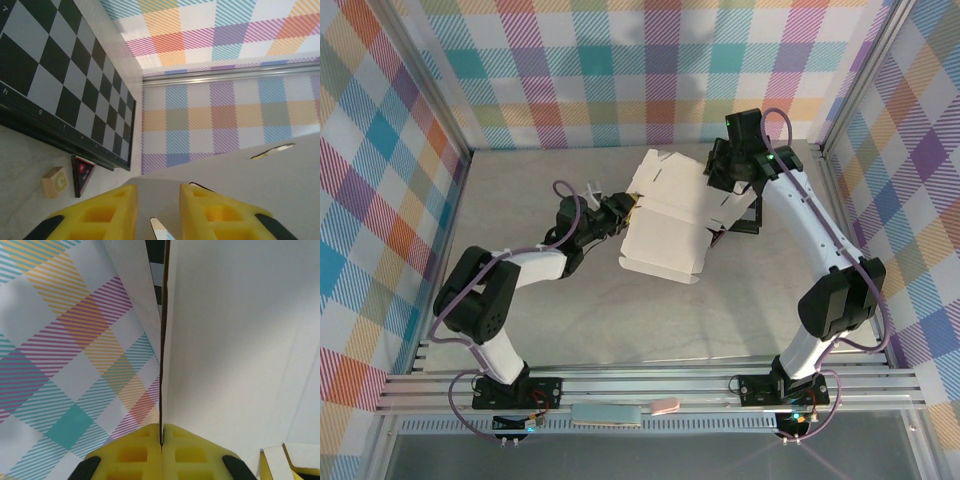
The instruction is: Fold the paper box
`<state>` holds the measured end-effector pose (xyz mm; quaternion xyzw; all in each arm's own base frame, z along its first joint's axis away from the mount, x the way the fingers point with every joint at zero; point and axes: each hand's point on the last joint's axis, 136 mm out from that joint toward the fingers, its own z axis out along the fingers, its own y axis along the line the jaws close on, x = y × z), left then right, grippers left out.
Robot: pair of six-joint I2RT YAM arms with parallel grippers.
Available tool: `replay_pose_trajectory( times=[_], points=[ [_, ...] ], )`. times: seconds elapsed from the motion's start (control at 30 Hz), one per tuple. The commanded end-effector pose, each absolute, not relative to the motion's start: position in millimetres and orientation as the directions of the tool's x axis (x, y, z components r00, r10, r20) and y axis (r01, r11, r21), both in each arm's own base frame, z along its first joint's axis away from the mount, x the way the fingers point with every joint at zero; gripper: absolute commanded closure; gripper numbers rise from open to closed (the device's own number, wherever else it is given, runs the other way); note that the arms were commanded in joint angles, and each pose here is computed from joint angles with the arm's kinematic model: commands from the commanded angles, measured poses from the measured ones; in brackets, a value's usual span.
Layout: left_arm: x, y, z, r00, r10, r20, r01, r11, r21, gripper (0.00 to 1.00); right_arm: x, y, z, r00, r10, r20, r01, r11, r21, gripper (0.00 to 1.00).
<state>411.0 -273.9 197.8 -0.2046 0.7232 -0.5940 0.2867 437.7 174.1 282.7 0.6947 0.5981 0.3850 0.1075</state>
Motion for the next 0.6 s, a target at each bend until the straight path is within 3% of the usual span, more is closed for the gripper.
replay_pose_trajectory(
  times=[0.0,0.23,0.57],
  points=[
    [407,-282,210,-0.749,-0.579,-0.323,0.110,0.371,-0.922,0.72,437,184,272,0.077,0.863,0.499,0.773,-0.368,0.517,1.00],
    [401,-275,185,-0.732,-0.516,-0.445,0.052,0.609,-0.792,0.70,435,187,272,0.072,0.860,0.505,0.775,-0.367,0.515,1.00],
    [403,-280,184,-0.717,-0.527,-0.457,0.070,0.599,-0.798,0.66,433,186,269,0.072,0.865,0.496,0.777,-0.360,0.516,1.00]
  ],
)
